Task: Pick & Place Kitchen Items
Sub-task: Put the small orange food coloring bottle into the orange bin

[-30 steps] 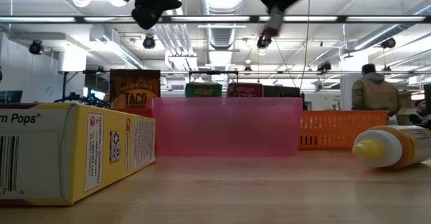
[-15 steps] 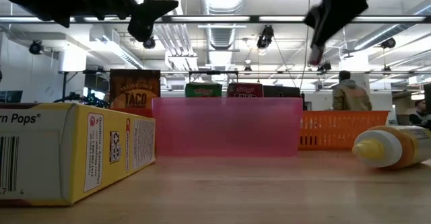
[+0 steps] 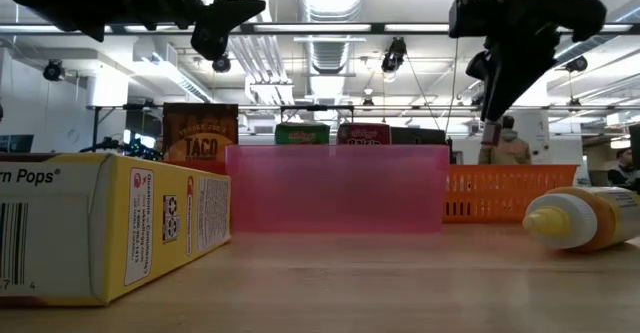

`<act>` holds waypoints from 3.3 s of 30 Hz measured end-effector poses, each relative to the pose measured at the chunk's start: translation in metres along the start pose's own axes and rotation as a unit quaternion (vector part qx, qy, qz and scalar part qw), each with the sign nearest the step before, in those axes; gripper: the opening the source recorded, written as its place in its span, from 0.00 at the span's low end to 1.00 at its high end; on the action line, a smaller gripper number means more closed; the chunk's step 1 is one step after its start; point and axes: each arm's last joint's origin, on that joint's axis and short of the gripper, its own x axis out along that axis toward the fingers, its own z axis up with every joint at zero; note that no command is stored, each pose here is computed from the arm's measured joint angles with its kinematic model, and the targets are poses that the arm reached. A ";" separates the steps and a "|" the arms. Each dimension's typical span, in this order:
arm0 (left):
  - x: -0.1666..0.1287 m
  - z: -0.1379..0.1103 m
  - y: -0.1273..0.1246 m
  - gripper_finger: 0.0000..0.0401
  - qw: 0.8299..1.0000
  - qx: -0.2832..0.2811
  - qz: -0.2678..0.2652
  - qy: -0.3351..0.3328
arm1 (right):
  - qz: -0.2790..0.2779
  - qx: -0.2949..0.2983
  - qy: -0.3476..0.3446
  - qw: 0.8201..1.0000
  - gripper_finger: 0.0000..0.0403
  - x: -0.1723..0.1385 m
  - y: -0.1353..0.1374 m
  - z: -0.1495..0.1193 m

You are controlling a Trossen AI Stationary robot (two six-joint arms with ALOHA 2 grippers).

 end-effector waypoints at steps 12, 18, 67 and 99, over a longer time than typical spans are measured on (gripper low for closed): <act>0.000 0.001 0.000 0.51 1.000 0.004 0.000 -0.003 | -0.015 0.033 0.007 0.999 0.13 0.009 -0.019 0.002; 0.000 0.001 0.000 0.51 1.000 0.005 0.000 -0.003 | -0.011 0.037 0.007 0.999 0.14 0.010 -0.020 0.002; 0.000 0.000 0.000 0.51 1.000 0.004 0.000 -0.001 | -0.016 0.045 0.044 0.998 0.13 0.072 -0.035 -0.009; 0.000 0.000 0.000 0.51 1.000 0.003 0.000 -0.001 | -0.015 0.052 0.047 0.997 0.28 0.076 -0.038 -0.014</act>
